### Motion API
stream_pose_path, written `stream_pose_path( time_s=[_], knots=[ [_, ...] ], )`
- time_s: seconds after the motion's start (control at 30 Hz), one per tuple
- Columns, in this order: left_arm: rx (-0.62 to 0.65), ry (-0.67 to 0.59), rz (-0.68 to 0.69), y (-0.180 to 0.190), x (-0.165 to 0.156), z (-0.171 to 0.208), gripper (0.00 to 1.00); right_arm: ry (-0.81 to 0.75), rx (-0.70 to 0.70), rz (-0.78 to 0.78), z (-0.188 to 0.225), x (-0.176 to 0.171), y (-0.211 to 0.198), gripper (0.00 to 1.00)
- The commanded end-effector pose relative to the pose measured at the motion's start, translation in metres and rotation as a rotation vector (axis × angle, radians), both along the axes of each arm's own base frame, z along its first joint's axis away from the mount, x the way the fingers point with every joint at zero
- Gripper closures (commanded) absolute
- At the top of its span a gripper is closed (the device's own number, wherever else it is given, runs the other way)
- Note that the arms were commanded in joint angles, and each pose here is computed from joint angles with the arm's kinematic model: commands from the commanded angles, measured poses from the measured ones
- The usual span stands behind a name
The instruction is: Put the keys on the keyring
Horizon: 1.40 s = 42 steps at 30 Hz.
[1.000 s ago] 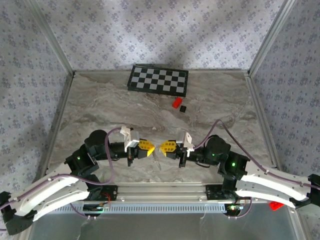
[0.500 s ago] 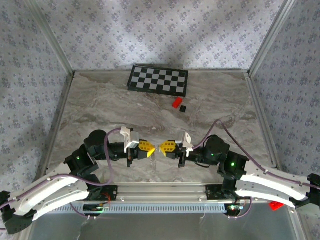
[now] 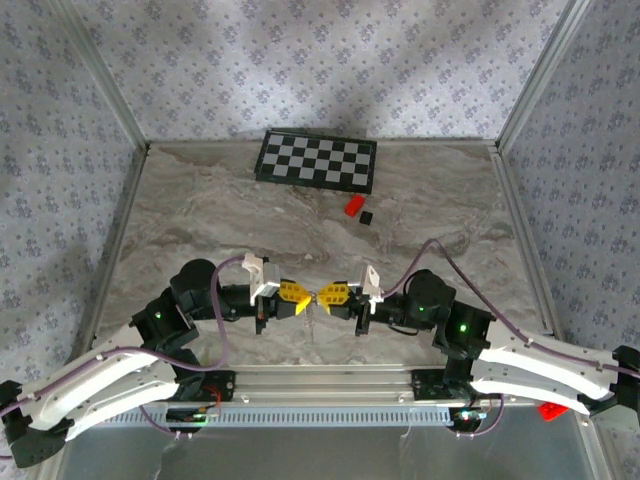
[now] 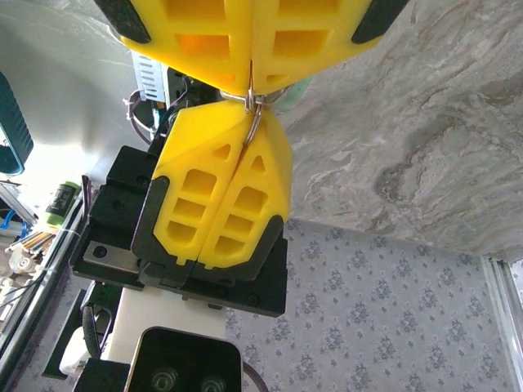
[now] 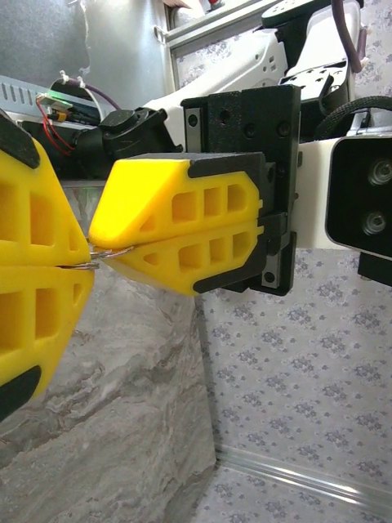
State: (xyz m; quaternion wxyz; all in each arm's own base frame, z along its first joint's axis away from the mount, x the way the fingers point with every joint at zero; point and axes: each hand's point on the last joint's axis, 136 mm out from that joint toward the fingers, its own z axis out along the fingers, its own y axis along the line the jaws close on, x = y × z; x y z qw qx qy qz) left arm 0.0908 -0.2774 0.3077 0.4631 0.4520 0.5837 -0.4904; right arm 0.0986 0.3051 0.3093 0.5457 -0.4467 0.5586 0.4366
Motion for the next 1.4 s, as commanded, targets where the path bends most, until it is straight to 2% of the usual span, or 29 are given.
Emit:
stream_pose_path(
  time_s=[0.0,0.8,1.37],
  knots=[
    [-0.066,-0.066,-0.013,0.002,-0.005,0.029,1.00,0.016,0.031,0.035,0.013,-0.006,0.001,1.00],
    [-0.054,-0.072,-0.007,0.002,-0.004,0.027,1.00,0.027,0.085,0.044,0.026,-0.008,-0.007,1.00],
    [-0.048,-0.073,-0.008,0.001,-0.004,0.027,1.00,0.042,0.064,0.048,0.020,-0.007,-0.005,1.00]
  ],
)
